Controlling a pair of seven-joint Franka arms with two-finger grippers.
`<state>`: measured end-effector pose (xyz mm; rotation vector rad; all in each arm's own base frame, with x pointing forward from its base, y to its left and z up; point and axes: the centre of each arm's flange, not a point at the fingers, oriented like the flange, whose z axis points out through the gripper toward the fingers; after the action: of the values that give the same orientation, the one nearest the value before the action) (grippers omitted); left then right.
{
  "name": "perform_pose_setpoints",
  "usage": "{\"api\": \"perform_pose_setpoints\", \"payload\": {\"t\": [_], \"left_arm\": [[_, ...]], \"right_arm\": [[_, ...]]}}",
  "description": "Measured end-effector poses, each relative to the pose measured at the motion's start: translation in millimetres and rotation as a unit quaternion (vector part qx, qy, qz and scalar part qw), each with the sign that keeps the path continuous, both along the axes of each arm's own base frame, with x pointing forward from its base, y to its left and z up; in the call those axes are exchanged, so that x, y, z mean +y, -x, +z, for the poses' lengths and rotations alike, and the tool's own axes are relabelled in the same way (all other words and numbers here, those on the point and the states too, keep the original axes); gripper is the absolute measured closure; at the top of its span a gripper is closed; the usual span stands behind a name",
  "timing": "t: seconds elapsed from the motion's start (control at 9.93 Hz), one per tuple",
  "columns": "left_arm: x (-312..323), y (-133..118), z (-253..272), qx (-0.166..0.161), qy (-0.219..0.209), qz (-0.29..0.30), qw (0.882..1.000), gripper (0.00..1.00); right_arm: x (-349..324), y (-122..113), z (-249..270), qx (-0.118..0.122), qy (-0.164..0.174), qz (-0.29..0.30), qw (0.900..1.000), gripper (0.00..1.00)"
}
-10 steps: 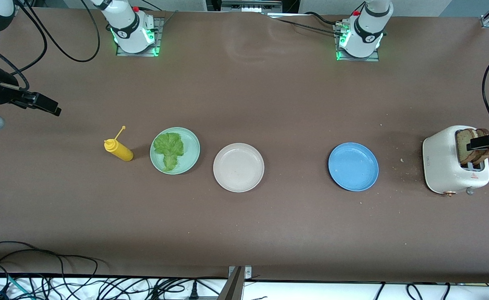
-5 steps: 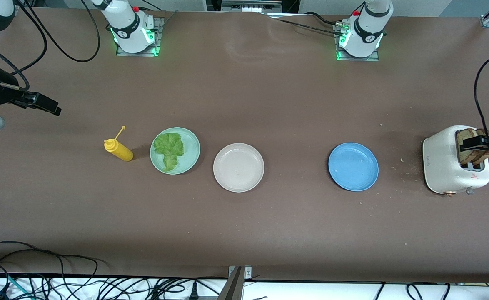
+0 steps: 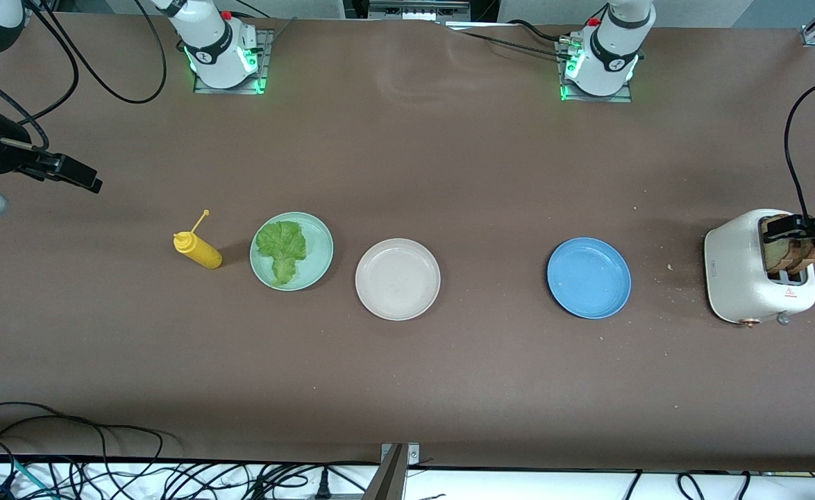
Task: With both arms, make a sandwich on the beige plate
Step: 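Lower the left gripper onto a bread slice in the toaster and grasp, then lift the bread slice out of the toaster with the left gripper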
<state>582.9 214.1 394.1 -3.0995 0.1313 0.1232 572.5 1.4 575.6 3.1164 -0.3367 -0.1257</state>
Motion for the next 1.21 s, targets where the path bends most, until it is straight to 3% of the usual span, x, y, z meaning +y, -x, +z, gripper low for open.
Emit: {"api": "perform_pose_setpoints", "payload": {"t": [0.3,0.4,0.5,0.91,1.21], "left_arm": [[-2,12,-21,-0.008,-0.002,-0.002,1.0,0.07],[-1,13,-21,-0.008,-0.002,-0.001,1.0,0.2],[-1,14,-19,-0.01,-0.003,-0.001,1.0,0.23],[5,17,-15,-0.012,-0.004,-0.007,1.0,0.83],[4,16,-12,-0.013,-0.003,-0.018,1.0,0.87]], "right_arm": [[-3,0,0,0.0,0.0,-0.003,1.0,0.0],[-3,0,0,0.0,0.0,-0.002,1.0,0.0],[-3,0,0,0.001,0.0,-0.001,1.0,0.0],[-8,0,-1,0.002,0.0,0.001,1.0,0.0],[-9,0,-1,0.002,0.0,0.003,1.0,0.0]]}}
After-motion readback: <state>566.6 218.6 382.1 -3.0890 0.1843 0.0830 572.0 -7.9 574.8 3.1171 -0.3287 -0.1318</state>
